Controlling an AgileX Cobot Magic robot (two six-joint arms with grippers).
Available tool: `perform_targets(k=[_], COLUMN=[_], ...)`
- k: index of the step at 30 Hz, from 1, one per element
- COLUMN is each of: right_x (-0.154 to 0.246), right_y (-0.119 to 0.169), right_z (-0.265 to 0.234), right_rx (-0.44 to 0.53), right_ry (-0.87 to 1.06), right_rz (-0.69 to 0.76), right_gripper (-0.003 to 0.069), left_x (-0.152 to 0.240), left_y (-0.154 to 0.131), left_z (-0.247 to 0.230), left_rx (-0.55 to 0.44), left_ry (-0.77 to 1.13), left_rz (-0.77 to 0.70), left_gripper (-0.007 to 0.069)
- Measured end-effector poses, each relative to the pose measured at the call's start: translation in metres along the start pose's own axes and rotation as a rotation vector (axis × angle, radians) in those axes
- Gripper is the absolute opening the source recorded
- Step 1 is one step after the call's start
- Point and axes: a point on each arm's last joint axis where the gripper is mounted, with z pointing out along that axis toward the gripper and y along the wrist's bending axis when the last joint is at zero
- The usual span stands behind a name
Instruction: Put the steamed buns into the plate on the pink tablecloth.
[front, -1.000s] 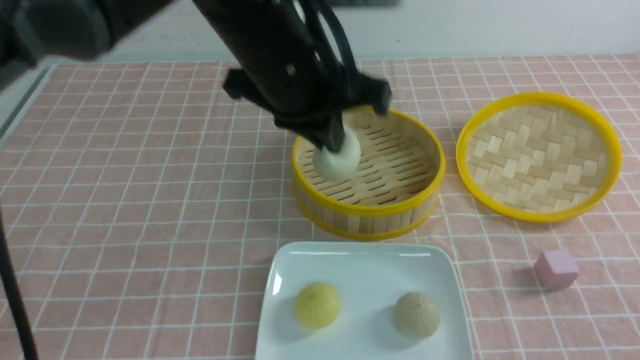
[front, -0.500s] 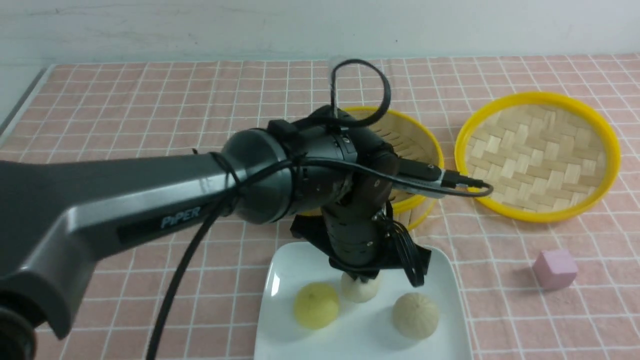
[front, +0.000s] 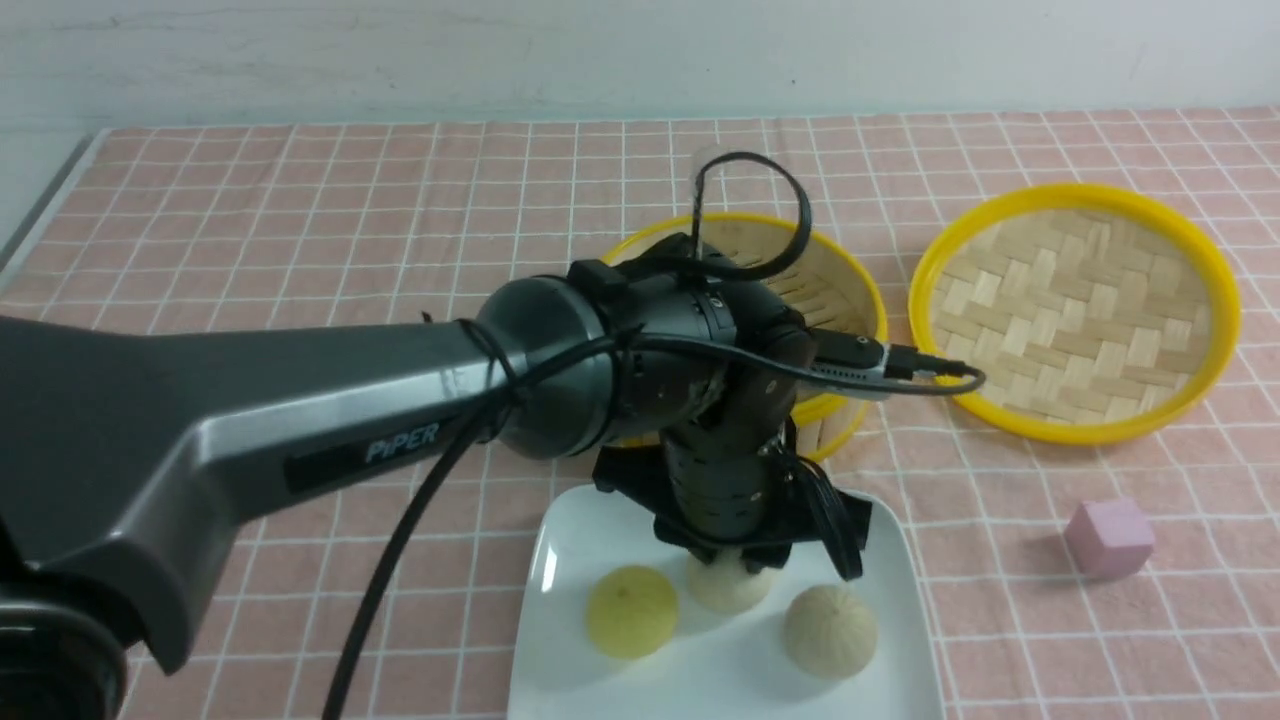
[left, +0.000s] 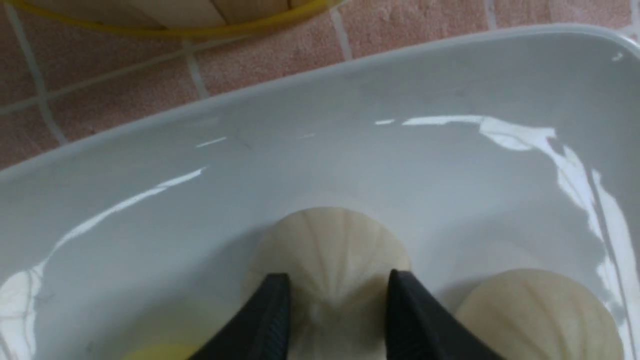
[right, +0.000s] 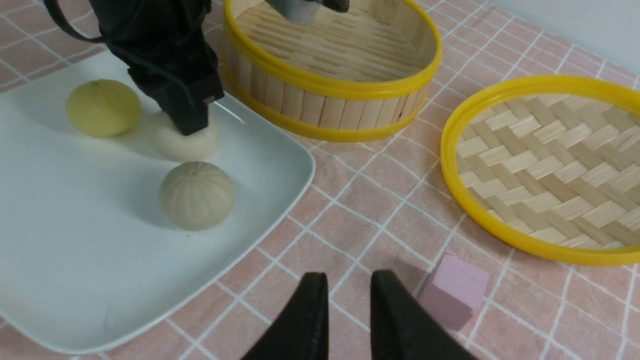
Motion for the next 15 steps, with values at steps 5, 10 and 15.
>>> perform_targets(k=[5, 10, 15], right_x=[-0.013, -0.03, -0.028], right_y=[0.0, -0.005, -0.005], right_z=[-0.013, -0.039, -0.053], right_rx=[-0.026, -0.036, -0.055], right_ry=[-0.036, -0.079, -0.067], right_rz=[0.059, 0.107, 0.18], right_gripper=[0.0029, -0.0013, -0.0013], left_x=[0.0, 0.0, 0.002], left_y=[0.001, 0.001, 0.002], left_z=[-0.013, -0.017, -0.017], left_rx=[0.002, 0.001, -0.01], left_ry=[-0.006, 0.0, 0.017], left_rz=[-0.003, -0.006, -0.003], left_gripper=[0.0395, 0.0401, 0.0366])
